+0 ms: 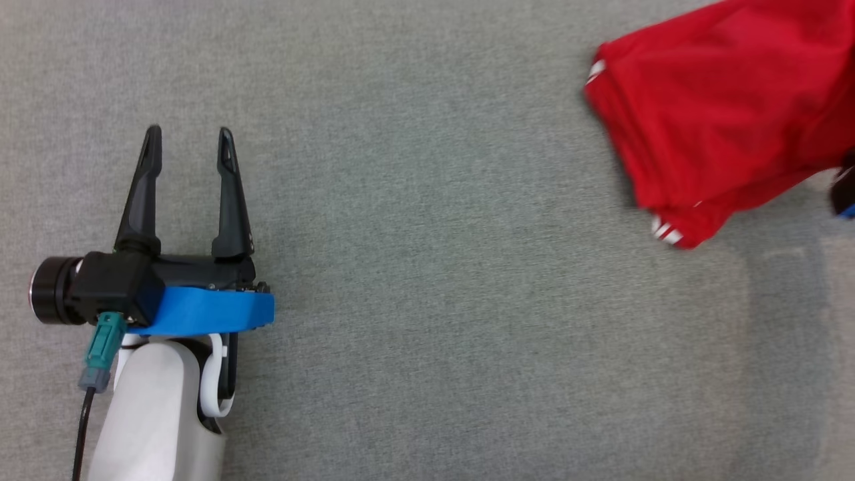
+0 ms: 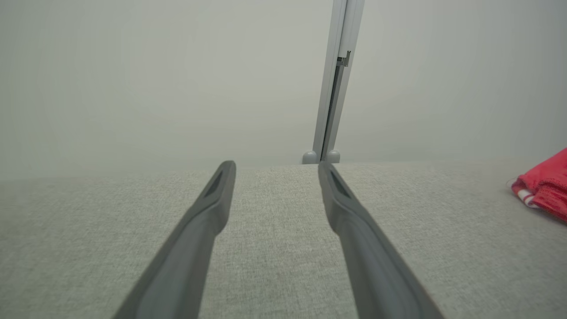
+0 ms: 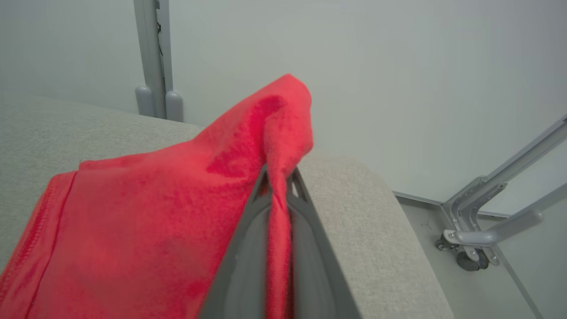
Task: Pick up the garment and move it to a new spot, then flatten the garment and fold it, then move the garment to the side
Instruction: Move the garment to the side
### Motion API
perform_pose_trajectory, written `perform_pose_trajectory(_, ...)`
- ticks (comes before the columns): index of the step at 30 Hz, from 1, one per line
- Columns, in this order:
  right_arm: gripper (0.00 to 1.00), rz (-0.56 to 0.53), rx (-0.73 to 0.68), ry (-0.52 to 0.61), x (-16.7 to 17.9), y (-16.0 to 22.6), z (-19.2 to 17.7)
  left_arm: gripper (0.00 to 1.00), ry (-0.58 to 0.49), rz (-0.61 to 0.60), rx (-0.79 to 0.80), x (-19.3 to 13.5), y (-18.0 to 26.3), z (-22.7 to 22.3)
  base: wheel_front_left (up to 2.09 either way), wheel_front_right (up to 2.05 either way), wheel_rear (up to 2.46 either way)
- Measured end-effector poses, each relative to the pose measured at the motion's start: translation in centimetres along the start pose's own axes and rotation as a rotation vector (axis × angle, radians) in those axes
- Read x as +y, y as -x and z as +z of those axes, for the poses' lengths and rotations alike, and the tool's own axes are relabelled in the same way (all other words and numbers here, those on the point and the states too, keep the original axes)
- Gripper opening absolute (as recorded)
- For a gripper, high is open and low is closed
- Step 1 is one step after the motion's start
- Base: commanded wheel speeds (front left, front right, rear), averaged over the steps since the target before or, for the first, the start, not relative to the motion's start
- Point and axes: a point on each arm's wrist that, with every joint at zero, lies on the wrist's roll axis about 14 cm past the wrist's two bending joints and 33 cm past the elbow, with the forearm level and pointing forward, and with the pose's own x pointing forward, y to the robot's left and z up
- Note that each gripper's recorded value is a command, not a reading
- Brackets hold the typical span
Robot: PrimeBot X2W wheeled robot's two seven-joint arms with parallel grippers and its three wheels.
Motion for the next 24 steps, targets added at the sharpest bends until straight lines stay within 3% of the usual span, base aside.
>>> perform_pose_trajectory(12, 0.00, -0.137, 0.130, 0.137, -7.7, -4.1, -1.9, 1.00, -0.017, 0.040, 0.016, 2.1, -0.7, -1.4, 0.00, 0.00, 0.00)
perform_pose_trajectory(20, 0.00, -0.183, 0.197, 0.175, -9.7, -5.1, -2.6, 1.00, -0.021, 0.053, 0.025, 2.6, -0.7, -1.9, 0.00, 0.00, 0.00)
perform_pose_trajectory(21, 0.35, -0.192, 0.207, 0.176, -10.0, -5.1, -2.7, 1.00, -0.022, 0.055, 0.025, 2.6, -0.7, -1.9, 0.00, 0.00, 0.00)
perform_pose_trajectory(22, 0.89, -0.200, 0.216, 0.178, -10.3, -5.0, -2.9, 1.00, -0.021, 0.055, 0.024, 2.5, -0.7, -1.8, 0.00, 0.00, 0.00)
perform_pose_trajectory(23, 1.00, -0.203, 0.215, 0.175, -10.4, -5.1, -2.8, 1.00, -0.021, 0.054, 0.024, 2.5, -0.7, -1.8, 0.00, 0.00, 0.00)
perform_pose_trajectory(24, 1.00, -0.205, 0.209, 0.170, -10.4, -5.2, -2.7, 1.00, -0.021, 0.053, 0.023, 2.5, -0.6, -1.7, 0.00, 0.00, 0.00)
